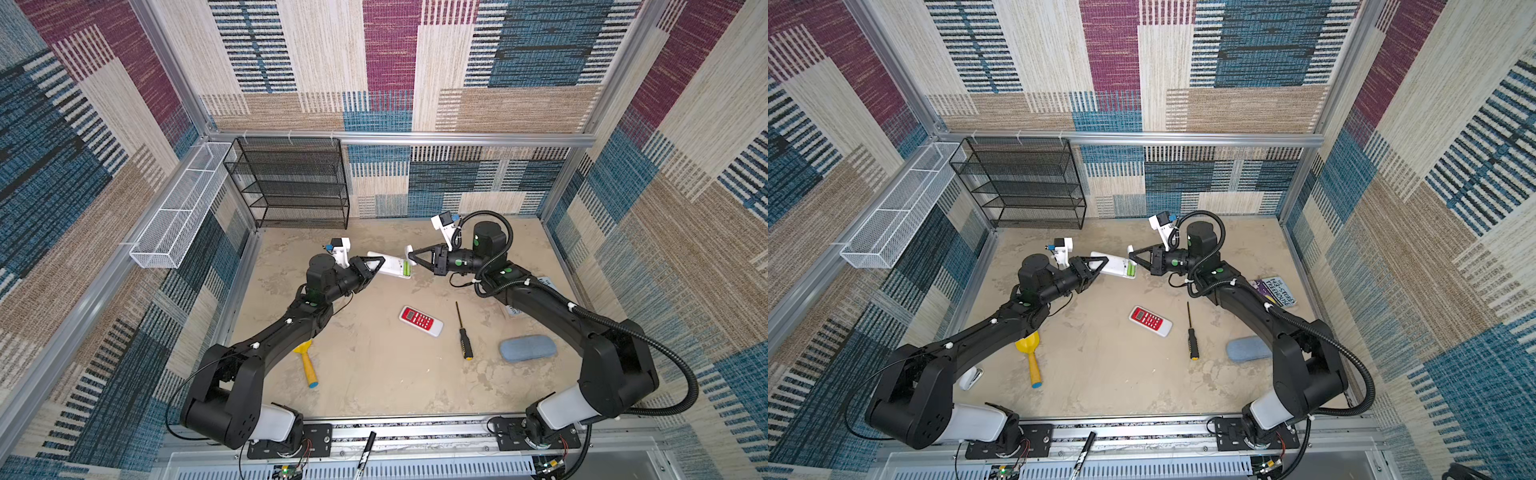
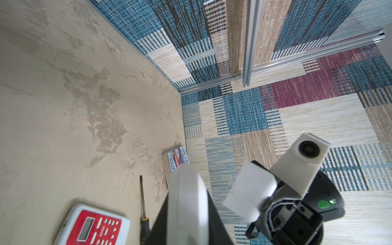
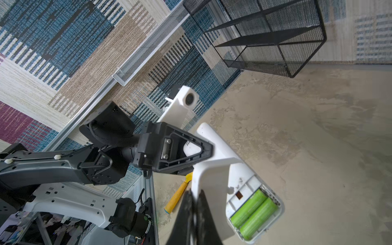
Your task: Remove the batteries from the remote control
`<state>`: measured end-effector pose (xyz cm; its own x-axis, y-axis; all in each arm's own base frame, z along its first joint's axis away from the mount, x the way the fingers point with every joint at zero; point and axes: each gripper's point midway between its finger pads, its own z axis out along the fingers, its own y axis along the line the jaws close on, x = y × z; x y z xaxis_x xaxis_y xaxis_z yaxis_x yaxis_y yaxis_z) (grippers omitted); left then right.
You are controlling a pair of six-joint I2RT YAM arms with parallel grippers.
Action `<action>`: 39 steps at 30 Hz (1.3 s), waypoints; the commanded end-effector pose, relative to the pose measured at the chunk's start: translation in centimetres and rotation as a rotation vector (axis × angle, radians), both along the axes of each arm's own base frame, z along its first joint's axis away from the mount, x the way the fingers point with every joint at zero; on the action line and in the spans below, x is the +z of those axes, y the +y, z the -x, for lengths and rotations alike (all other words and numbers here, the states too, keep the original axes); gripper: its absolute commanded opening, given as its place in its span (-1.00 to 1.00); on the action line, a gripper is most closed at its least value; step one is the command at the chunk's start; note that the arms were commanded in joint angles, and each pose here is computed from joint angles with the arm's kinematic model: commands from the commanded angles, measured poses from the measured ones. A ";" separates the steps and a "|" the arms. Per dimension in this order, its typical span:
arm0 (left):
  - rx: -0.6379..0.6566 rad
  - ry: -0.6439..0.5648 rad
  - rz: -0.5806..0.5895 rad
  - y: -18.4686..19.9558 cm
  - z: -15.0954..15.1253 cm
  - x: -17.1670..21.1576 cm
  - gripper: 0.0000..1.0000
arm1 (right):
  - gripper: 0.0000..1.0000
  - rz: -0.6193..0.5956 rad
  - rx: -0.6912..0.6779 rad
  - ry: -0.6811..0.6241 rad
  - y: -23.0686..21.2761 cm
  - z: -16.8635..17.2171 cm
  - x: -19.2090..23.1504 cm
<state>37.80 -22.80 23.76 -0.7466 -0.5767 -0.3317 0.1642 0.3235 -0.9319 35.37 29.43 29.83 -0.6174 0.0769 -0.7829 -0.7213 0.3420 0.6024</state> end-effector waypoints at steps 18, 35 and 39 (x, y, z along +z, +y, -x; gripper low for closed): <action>-0.077 -0.045 -0.104 0.5 2.7 -2.5 -1.00 | -1.00 0.658 -0.646 0.129 -8.7 -11.5 -19.6; -0.070 -0.019 -0.128 0.9 3.3 -3.7 -1.00 | -0.86 0.748 -0.587 0.234 -8.4 -11.3 -26.3; -0.065 -0.015 -0.131 1.0 3.4 -3.9 -1.00 | -0.65 0.740 -0.566 0.229 -8.1 -11.2 -26.2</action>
<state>34.41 -21.84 19.68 -0.7840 -0.4787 -0.3952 0.1868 0.4251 -0.8857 47.32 21.21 4.37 -0.7617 -0.0294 -0.6473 -0.2063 0.9580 0.1992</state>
